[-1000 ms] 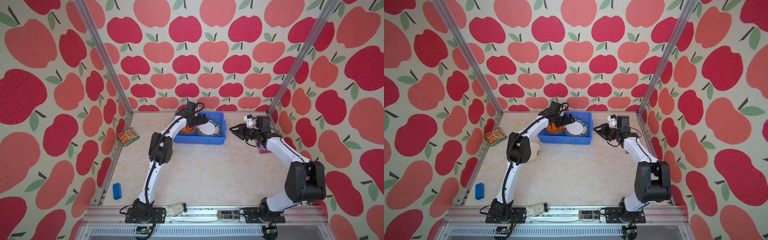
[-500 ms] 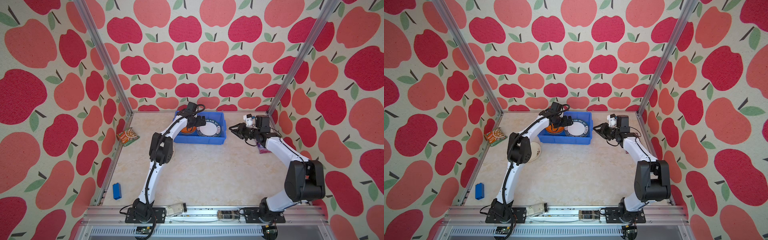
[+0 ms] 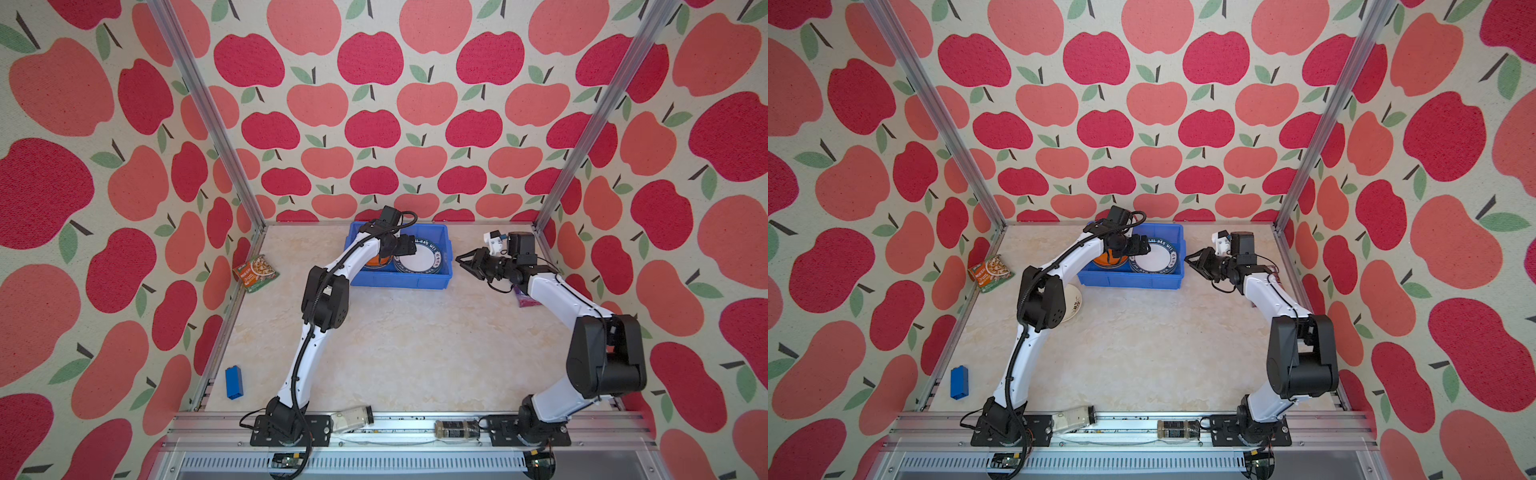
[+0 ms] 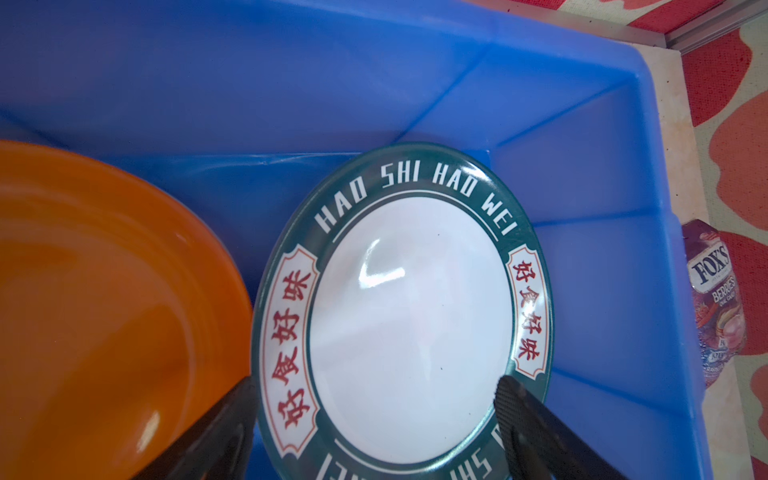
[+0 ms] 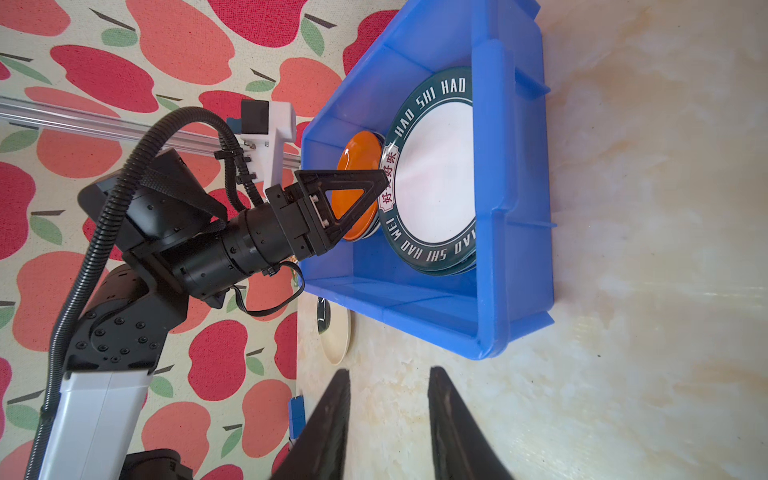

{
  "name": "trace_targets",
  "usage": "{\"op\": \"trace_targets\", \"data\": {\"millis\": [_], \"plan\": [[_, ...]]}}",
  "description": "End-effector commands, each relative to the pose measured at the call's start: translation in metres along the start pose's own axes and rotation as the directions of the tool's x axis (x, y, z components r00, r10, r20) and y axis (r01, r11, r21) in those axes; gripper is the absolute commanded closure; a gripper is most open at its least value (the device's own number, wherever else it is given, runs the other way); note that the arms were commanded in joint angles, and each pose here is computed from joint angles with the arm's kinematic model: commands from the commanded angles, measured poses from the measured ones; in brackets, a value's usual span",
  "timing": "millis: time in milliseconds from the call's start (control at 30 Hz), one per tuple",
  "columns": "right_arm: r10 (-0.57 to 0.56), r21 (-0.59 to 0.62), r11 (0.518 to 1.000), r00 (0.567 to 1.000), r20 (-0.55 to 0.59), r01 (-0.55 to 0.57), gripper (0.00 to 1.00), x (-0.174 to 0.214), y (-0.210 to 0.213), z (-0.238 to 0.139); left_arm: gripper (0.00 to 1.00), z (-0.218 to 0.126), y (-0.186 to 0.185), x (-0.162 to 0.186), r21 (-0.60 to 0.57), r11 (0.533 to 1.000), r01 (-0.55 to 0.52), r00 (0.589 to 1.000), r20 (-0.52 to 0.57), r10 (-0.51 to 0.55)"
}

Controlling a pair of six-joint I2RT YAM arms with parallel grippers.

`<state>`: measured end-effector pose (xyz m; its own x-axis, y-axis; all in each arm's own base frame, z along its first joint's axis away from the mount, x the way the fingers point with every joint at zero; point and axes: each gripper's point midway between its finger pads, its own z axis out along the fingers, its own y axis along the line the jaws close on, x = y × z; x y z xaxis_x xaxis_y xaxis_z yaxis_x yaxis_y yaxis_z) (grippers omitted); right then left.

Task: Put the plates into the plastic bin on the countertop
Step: 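Open the left gripper to release the plate standing in the bin, then raise the left gripper from the bin while the right gripper reaches the cream plate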

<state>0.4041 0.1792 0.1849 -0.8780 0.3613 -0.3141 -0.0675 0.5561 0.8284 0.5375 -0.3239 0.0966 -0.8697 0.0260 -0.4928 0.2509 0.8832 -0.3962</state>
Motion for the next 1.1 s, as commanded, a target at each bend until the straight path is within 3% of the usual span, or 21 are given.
{"op": "trace_targets", "data": {"millis": [0, 567, 800, 900, 1067], "plan": [[-0.006, -0.017, 1.0, 1.0, -0.001, 0.006, 0.65, -0.004, 0.008, 0.002, 0.09, 0.006, 0.005, 0.009, -0.013, 1.0, 0.0, 1.0, -0.029, 0.0], [-0.005, -0.017, 1.0, 1.0, -0.005, 0.005, 0.67, -0.004, 0.008, 0.002, 0.1, 0.017, 0.009, 0.015, -0.001, 1.0, 0.029, 0.998, -0.053, -0.029], [-0.044, -0.041, 0.998, 0.999, 0.021, 0.045, 0.67, -0.011, 0.025, -0.004, 0.05, -0.018, -0.005, -0.02, 0.05, 0.999, 0.001, 0.999, 0.046, -0.003], [-0.073, -0.057, 0.996, 0.996, 0.045, 0.075, 0.68, -0.012, 0.038, -0.005, 0.0, -0.042, -0.013, -0.038, 0.063, 0.998, -0.024, 0.994, 0.104, 0.017], [-0.131, -0.082, 0.987, 0.987, 0.096, 0.139, 0.68, -0.008, 0.069, -0.006, 0.01, -0.092, -0.029, -0.062, 0.071, 0.995, -0.074, 0.978, 0.2, 0.058]]}}
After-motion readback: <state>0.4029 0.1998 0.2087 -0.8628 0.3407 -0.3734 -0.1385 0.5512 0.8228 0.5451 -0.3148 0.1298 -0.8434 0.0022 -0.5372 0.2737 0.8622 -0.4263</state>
